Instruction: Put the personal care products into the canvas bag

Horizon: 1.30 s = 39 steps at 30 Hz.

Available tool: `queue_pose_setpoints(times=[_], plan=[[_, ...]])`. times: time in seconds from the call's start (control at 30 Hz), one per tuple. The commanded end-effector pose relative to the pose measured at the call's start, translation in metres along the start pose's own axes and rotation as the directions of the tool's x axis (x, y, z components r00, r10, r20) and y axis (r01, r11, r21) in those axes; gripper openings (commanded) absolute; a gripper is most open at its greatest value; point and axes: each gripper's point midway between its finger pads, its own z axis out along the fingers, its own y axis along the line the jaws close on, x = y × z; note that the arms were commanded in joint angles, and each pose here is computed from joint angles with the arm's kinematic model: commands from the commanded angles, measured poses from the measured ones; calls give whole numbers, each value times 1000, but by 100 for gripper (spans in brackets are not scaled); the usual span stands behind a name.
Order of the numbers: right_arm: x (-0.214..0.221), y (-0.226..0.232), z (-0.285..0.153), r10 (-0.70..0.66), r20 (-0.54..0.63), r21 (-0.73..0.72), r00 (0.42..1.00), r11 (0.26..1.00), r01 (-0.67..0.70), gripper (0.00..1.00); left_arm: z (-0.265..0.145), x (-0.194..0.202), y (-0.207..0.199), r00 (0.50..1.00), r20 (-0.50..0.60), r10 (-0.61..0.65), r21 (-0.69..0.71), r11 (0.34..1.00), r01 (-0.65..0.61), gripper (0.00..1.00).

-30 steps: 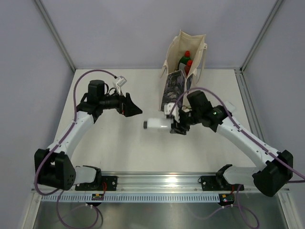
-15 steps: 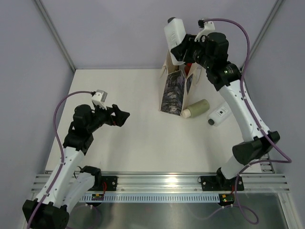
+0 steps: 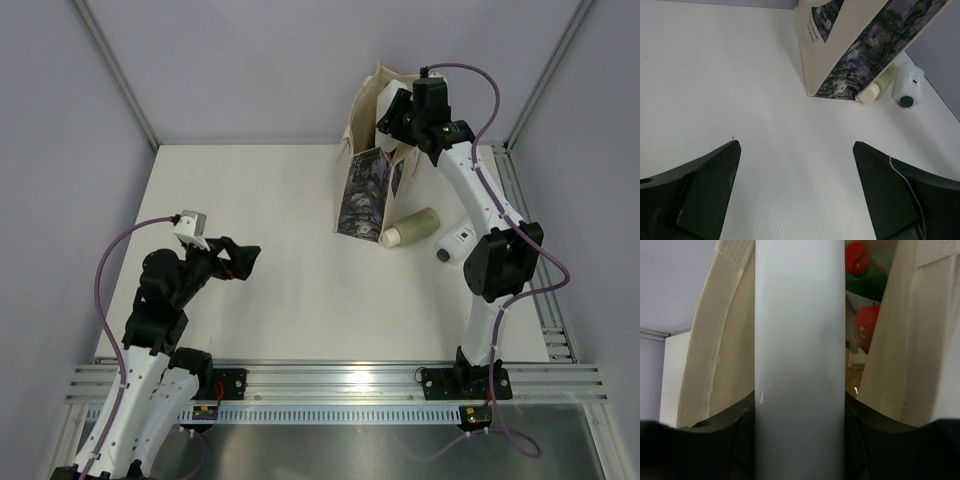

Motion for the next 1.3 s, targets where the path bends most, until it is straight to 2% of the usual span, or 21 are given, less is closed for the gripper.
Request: queue_pose_setpoints(times=[0.0,0.1,0.13,0.23,0.47,0.5,0.57,0.6,0.63,0.67,0.7,0.77,0.8,0.83,0.87,0.9,0.93,1.07,1.13,1.2,1.27], plan=[[-75,73,-41,12,238,-258,971,965,51,27,1,2,5,1000,11,-26,-31,999,26,99],[-64,74,-36,6,199,-278,980,959,51,46,2,2,6,1000,11,-28,-31,999,28,99],[-62,74,-36,3,189,-281,982,958,51,65,3,1,6,1000,11,-28,-30,999,28,99],[-54,79,-38,-33,159,-310,987,947,82,99,5,2,4,999,10,-39,-17,999,39,99],[-63,84,-57,-121,194,-332,974,926,181,100,7,3,2,999,15,-52,-4,999,52,99],[-67,84,-65,-181,224,-338,958,907,251,99,7,3,2,999,15,-50,-4,999,50,99],[-57,100,-86,-303,229,-472,925,797,377,99,6,3,3,999,14,-43,-7,999,43,99],[-61,100,-104,-413,303,-501,859,697,512,99,6,3,3,999,12,-42,-8,999,43,99],[-39,109,-124,-478,313,-628,821,545,556,99,5,3,3,999,13,-39,-9,999,39,99],[-30,109,-136,-517,342,-669,785,452,590,99,5,3,3,999,12,-36,-11,999,36,99],[-29,106,-154,-579,454,-641,678,317,699,100,5,3,4,999,15,-34,-15,999,35,99],[4,88,-182,-620,464,-720,633,154,677,99,5,6,6,999,14,-34,-19,999,34,99],[11,77,-186,-641,627,-614,443,-57,788,99,6,6,6,999,19,-32,-16,999,32,99],[44,51,-205,-677,567,-696,469,-90,712,99,6,7,6,999,17,-34,-15,999,34,99],[51,39,-207,-666,695,-565,272,-272,779,100,7,10,6,999,13,-35,-13,999,35,99],[64,26,-211,-686,693,-562,222,-320,763,99,8,8,6,999,21,-32,-10,999,33,99],[92,-2,-218,-764,613,-645,200,-338,685,97,9,9,6,999,20,-32,-7,999,32,99],[131,-51,-222,-817,575,-676,44,-444,587,93,15,11,6,1000,6,-24,8,1000,24,99],[149,-71,-214,-833,553,-693,2,-458,556,93,18,9,5,1000,9,-19,17,1000,19,99],[155,-81,-204,-858,513,-707,-12,-431,561,93,22,8,3,1000,2,-20,27,999,20,99],[161,-99,-184,-881,469,-711,-59,-416,566,93,24,8,2,1000,-2,-22,37,999,22,99]])
